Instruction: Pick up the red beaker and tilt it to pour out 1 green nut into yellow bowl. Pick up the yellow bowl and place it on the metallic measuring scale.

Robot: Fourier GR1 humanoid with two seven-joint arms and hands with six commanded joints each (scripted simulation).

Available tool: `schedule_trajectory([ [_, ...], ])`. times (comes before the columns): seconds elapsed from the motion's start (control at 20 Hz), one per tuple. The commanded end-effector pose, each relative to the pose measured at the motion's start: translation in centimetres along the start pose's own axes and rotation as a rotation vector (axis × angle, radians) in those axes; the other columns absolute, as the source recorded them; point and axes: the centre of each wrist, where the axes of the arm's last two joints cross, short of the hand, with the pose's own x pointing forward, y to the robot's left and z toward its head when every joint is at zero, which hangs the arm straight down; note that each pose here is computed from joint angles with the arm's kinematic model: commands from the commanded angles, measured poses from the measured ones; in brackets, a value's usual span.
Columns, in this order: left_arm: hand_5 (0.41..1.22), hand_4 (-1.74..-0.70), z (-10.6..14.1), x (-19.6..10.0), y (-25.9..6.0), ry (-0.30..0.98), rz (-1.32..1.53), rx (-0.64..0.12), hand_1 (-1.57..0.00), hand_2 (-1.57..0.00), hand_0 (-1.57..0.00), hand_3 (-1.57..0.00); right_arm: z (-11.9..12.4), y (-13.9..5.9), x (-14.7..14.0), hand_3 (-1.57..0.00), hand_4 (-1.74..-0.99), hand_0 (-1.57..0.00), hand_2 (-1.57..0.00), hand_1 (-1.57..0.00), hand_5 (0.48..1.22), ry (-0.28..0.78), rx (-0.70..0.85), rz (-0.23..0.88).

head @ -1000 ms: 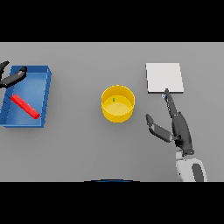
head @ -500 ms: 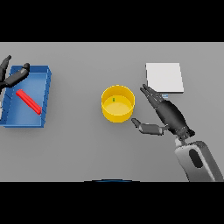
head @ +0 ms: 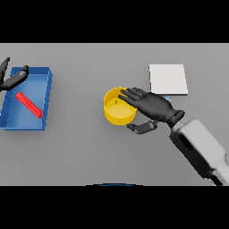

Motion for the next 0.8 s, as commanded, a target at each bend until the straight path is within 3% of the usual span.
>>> schedule_trajectory([
  [0.0,0.695,-0.81,-0.1,0.1,-0.1,0.003,0.006,0.000,0.00,0.00,0.00,0.00,-0.4,0.3,0.0,0.00,-1.153,0.00,0.00,0.00,0.639,-0.017,0.028,0.009],
  [0.2,0.695,-0.81,0.1,0.1,0.3,0.003,0.000,0.002,0.00,0.00,0.00,0.00,-2.3,0.7,-0.1,0.00,-1.155,0.00,0.00,0.00,0.646,-0.065,0.148,0.055],
  [0.75,0.704,-0.80,-0.3,-0.8,0.5,0.012,-0.018,0.010,0.00,0.00,0.00,0.00,-6.2,1.1,0.5,-0.01,-1.186,0.00,0.00,0.00,0.684,-0.041,0.367,0.158],
])
